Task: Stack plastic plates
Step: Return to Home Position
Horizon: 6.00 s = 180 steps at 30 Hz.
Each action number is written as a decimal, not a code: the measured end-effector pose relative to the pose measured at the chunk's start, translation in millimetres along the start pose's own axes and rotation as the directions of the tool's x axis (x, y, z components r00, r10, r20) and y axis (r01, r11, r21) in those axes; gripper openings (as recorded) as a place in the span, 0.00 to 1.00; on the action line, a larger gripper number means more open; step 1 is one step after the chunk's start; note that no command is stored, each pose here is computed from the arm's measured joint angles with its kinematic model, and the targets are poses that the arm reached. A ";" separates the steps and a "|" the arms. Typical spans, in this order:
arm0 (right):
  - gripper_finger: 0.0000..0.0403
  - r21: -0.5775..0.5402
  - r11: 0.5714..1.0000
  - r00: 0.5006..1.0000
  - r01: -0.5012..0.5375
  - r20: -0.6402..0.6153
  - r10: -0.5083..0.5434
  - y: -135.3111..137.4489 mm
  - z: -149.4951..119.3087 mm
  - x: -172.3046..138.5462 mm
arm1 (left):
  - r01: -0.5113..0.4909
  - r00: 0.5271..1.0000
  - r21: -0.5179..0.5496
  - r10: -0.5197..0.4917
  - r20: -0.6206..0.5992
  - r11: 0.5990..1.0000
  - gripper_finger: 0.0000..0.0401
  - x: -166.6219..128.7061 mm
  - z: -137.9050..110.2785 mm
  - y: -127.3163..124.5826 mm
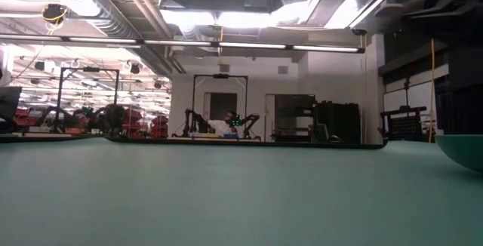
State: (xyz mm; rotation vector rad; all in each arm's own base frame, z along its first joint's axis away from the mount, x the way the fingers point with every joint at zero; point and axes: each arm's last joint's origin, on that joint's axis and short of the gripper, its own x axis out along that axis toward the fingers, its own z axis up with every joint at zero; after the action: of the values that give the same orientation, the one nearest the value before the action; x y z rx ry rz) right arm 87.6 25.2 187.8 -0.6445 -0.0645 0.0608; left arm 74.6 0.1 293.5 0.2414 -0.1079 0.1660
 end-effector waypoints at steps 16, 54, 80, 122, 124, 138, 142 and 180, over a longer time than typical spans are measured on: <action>0.18 0.058 0.998 1.000 0.012 0.019 -0.013 10.9 -11.7 4.3 | 0.002 0.985 -0.010 0.000 0.175 1.000 0.27 -1.4 -64.3 -18.5; 0.18 -0.117 0.975 0.972 0.191 -0.115 -0.204 -4.6 -23.1 6.2 | -0.017 0.989 -0.057 0.025 0.149 0.998 0.27 5.4 -99.3 -26.7; 0.18 -0.073 0.990 0.985 0.119 -0.116 -0.127 -19.2 -39.9 5.2 | 0.003 1.000 -0.028 -0.002 0.022 1.000 0.27 6.5 -111.5 -30.0; 0.18 -0.072 0.990 0.985 0.120 -0.117 -0.128 -19.2 -39.9 5.2 | -0.046 0.995 -0.047 0.042 -0.086 0.998 0.27 6.4 -120.9 -30.4; 0.18 -0.072 0.990 0.985 0.120 -0.117 -0.128 -19.2 -39.9 5.2 | -0.046 0.995 -0.048 0.042 -0.086 0.998 0.27 6.4 -120.9 -30.4; 0.18 -0.073 0.990 0.985 0.120 -0.117 -0.128 -19.2 -39.9 5.2 | -0.046 0.995 -0.048 0.042 -0.086 0.998 0.27 6.4 -120.9 -30.4; 0.18 -0.073 0.990 0.985 0.120 -0.117 -0.128 -19.2 -39.9 5.2 | -0.046 0.995 -0.048 0.042 -0.086 0.998 0.27 6.4 -120.9 -30.4; 0.18 -0.072 0.990 0.985 0.120 -0.117 -0.128 -19.2 -39.9 5.2 | -0.046 0.995 -0.048 0.042 -0.086 0.998 0.27 6.4 -120.9 -30.4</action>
State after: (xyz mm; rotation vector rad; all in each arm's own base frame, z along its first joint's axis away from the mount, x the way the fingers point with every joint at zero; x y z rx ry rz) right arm 96.7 -13.6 167.8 -0.7068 0.0112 -0.1015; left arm 96.7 1.8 170.6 0.1825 -0.0330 0.2172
